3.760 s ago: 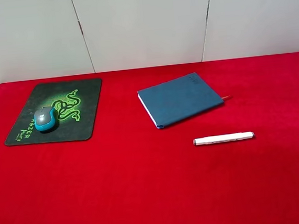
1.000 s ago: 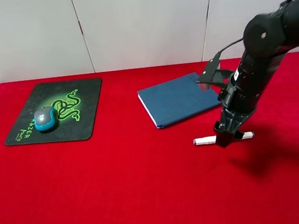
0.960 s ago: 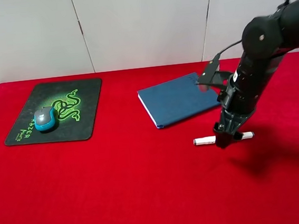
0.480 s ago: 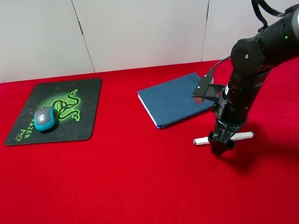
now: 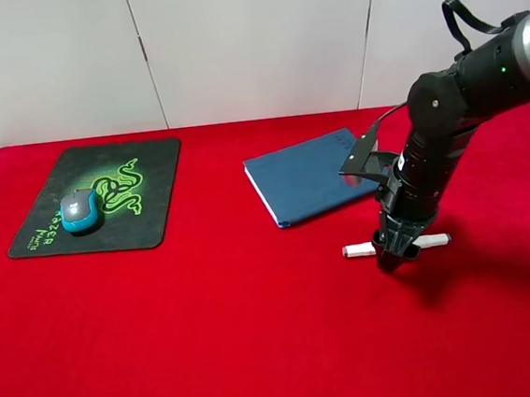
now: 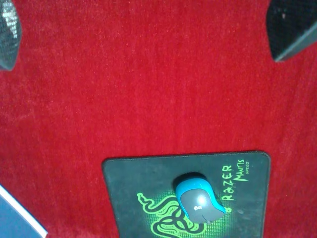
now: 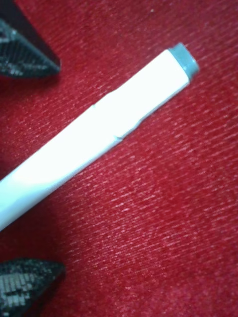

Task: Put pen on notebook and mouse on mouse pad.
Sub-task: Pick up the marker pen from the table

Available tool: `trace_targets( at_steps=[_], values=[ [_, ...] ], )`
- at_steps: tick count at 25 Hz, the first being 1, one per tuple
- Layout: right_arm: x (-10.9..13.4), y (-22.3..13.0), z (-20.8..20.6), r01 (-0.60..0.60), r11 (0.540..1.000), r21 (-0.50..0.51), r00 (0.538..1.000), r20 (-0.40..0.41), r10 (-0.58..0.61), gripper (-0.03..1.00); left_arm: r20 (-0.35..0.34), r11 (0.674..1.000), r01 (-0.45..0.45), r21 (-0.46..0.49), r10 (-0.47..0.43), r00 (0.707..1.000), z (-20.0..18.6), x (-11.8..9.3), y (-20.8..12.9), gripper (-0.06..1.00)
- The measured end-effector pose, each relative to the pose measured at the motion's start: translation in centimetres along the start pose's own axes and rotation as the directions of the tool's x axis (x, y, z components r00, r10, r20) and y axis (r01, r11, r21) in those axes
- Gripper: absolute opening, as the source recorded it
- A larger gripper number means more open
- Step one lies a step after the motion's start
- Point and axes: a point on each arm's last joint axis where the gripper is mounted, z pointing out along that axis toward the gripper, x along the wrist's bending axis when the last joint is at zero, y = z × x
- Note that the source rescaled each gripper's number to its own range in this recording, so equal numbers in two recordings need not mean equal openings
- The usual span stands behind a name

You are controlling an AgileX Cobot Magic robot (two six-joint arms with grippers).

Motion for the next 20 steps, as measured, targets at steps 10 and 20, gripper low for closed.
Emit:
trace_targets(
  at_steps=[10, 20],
  values=[
    [-0.04, -0.1, 0.0, 0.015, 1.0, 0.011, 1.0, 0.004, -0.015, 0.33, 0.0, 1.0, 0.0, -0.001, 0.0, 1.0, 0.0, 0.0, 0.01, 1.0],
    [-0.02, -0.14, 0.01, 0.016, 1.0, 0.015, 1.0, 0.002, -0.016, 0.01, 0.0, 1.0, 0.0, -0.001, 0.0, 1.0, 0.0, 0.0, 0.01, 1.0]
  ],
)
